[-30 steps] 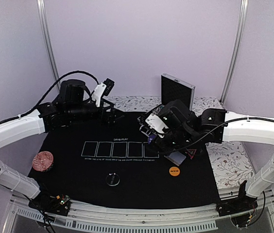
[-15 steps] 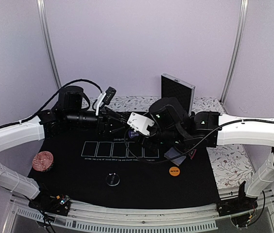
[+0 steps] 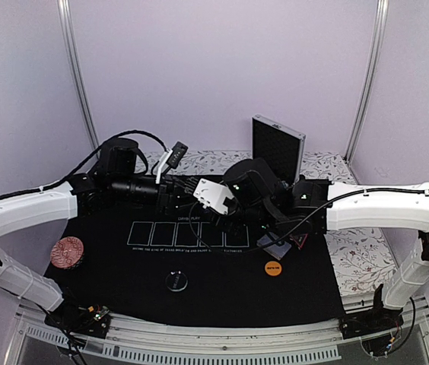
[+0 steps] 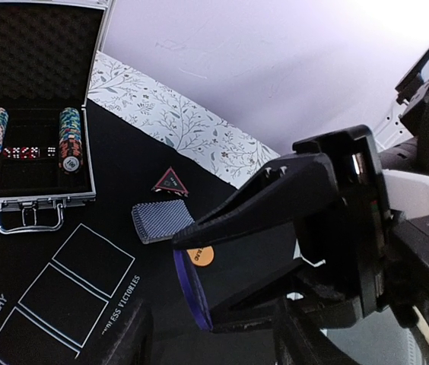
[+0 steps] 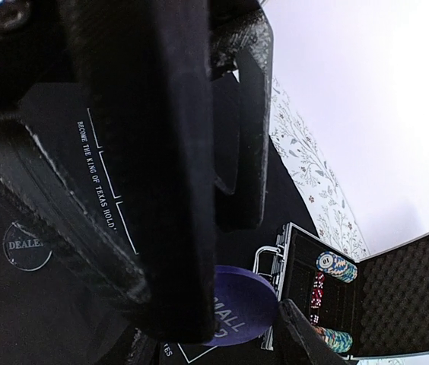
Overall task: Distribute texas hold em gaming equipment
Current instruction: Pass from the right arm to the left
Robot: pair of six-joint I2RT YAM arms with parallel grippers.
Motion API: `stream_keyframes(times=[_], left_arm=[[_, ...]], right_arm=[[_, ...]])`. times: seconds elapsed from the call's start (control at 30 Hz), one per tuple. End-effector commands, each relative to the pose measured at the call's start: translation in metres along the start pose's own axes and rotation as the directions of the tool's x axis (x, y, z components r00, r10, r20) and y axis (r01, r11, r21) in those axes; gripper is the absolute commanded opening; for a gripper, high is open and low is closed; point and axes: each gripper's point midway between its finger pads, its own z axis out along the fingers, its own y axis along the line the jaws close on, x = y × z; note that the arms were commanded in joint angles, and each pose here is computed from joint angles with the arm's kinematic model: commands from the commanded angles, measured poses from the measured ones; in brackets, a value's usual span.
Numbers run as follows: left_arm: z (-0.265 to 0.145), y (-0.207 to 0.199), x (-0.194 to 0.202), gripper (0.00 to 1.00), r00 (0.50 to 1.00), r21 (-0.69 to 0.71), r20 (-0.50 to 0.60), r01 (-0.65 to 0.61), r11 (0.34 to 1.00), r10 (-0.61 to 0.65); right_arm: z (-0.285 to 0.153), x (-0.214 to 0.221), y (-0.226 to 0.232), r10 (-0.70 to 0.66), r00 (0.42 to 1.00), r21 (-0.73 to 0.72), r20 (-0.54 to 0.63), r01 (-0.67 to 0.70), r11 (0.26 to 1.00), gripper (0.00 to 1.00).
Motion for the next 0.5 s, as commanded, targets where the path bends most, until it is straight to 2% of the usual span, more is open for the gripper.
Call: stream_keyframes(times=[0.0, 0.27, 0.33, 0.47], left_arm=[[0.006, 0.0, 0.004, 0.54, 1.0, 0.011, 0.007, 0.011, 1.0, -0.011], [0.015, 0.012, 0.013, 0.52, 0.999, -0.019, -0.019, 0.031, 0.999, -0.031], [0.016, 0.012, 0.014, 0.46, 0.999, -0.016, -0.023, 0.03, 0.999, -0.031], [0.019, 0.008, 0.018, 0.27, 0.999, 0.011, -0.036, 0.025, 1.0, -0.025]], right_arm=[[-0.003, -0.019, -0.014, 0.017, 0.999, 0.063, 0.049, -0.02, 0.998, 0.33], [0.0, -0.02, -0.015, 0.005, 0.999, 0.079, 0.05, -0.009, 0.997, 0.33], [0.001, -0.02, -0.014, 0.005, 0.999, 0.076, 0.052, -0.009, 0.997, 0.34], [0.002, -0.019, -0.014, 0.003, 0.999, 0.08, 0.047, -0.007, 0.997, 0.34]])
